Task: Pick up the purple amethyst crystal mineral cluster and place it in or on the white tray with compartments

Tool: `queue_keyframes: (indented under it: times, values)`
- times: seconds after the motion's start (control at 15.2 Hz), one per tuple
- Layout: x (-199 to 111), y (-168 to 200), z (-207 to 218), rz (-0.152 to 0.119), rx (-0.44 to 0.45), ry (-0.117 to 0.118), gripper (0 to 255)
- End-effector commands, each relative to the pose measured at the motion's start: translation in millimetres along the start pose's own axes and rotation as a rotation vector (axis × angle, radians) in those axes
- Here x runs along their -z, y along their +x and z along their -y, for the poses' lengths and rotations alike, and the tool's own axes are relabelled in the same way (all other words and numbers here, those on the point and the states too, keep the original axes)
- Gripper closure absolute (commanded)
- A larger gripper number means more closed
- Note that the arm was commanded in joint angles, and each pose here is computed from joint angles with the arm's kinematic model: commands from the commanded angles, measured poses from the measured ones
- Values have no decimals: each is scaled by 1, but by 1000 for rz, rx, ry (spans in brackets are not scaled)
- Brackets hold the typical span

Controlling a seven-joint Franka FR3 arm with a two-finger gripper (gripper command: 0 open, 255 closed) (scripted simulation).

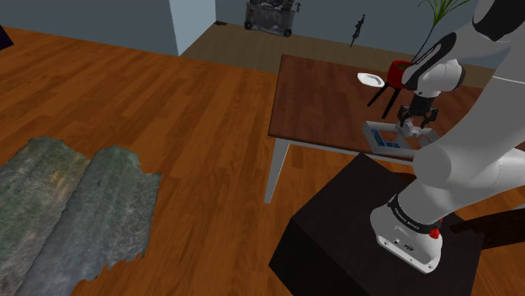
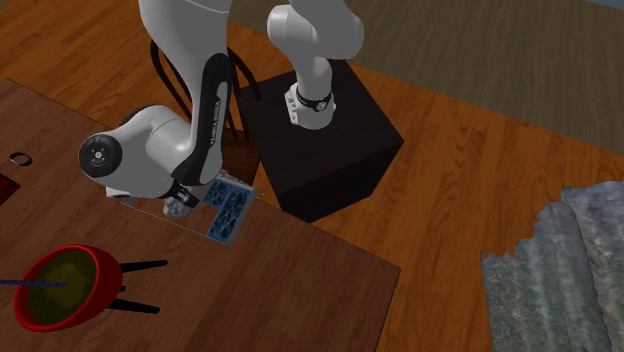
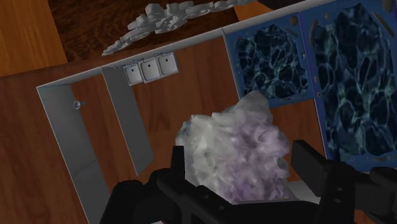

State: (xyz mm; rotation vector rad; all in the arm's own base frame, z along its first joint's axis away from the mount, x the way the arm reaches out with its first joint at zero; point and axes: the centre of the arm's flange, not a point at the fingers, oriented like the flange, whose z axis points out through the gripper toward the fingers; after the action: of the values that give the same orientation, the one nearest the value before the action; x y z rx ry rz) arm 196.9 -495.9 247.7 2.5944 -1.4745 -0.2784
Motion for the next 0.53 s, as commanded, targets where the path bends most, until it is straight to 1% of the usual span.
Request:
queue_keyframes:
  times: [0.0, 0.2, 0.46]
  values:
    - [-2, -2, -1, 4, -1, -1, 0]
    - [-3, 0, 0, 4, -1, 0, 0]
    - [47, 1, 0, 4, -1, 0, 0]
